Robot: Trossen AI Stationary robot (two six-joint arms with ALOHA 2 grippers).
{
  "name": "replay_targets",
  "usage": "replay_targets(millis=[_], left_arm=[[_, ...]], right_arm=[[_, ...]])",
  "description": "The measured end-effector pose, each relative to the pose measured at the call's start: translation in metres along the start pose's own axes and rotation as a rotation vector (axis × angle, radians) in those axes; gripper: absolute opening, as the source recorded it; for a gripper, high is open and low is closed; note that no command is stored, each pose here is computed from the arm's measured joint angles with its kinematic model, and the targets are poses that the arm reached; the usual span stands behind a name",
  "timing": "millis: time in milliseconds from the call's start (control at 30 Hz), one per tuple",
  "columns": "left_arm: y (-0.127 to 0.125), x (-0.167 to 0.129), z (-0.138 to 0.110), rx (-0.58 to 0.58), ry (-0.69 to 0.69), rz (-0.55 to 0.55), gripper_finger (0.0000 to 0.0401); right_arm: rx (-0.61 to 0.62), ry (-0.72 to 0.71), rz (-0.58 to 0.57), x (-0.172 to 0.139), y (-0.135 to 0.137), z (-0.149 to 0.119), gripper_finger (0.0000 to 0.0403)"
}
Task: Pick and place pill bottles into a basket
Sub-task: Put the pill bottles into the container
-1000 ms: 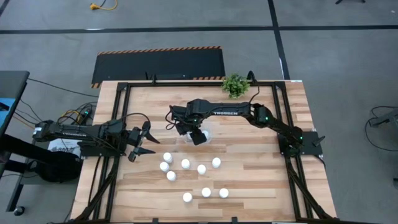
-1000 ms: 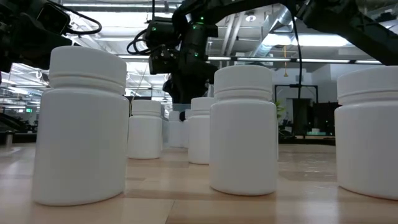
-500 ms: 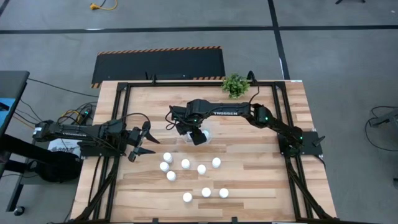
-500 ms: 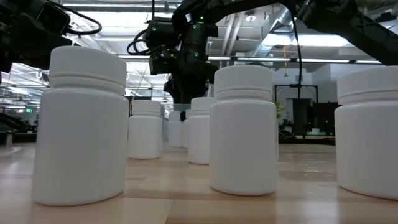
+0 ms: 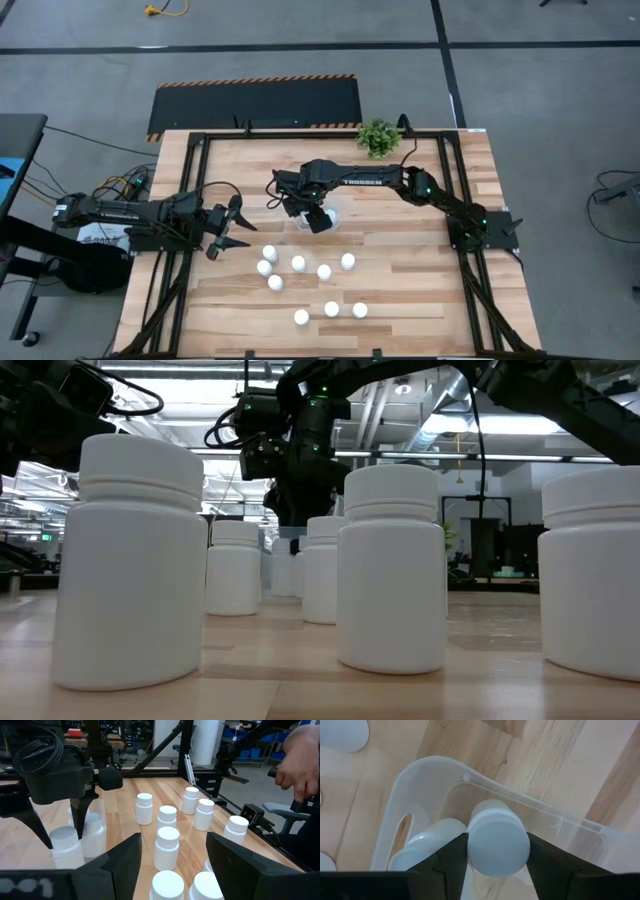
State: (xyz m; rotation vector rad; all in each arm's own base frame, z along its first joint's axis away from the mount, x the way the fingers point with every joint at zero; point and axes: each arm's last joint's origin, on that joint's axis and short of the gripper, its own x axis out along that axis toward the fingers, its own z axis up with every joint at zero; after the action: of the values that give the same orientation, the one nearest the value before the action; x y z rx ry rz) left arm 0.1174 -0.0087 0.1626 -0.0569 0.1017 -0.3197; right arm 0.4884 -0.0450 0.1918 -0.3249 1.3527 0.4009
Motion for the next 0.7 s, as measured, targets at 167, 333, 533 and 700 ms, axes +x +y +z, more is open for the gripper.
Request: replay_targets(millis=[167, 333, 533, 700], left_arm=[[0.0, 0.0, 0.0, 0.0, 0.0, 0.0, 0.0211], [0.0, 0.0, 0.0, 0.001, 0.0, 0.0, 0.0211], [0.0, 0.0, 0.0, 0.001, 0.0, 0.0, 0.0211], [0.0, 0.0, -0.0001, 0.001, 0.001, 0.0, 0.0211]], right_arm=[[0.001, 0.01, 0.0, 0.0023, -0.0001, -0.0006, 0.0204], [0.001, 0.018, 0.004, 0.0049, 0.0001, -0.0011, 0.0233], [-0.002, 0.01, -0.003, 0.0039, -0.0005, -0.0004, 0.0235], [-0.002, 0.01, -0.004, 0.0037, -0.0004, -0.0003, 0.0231]])
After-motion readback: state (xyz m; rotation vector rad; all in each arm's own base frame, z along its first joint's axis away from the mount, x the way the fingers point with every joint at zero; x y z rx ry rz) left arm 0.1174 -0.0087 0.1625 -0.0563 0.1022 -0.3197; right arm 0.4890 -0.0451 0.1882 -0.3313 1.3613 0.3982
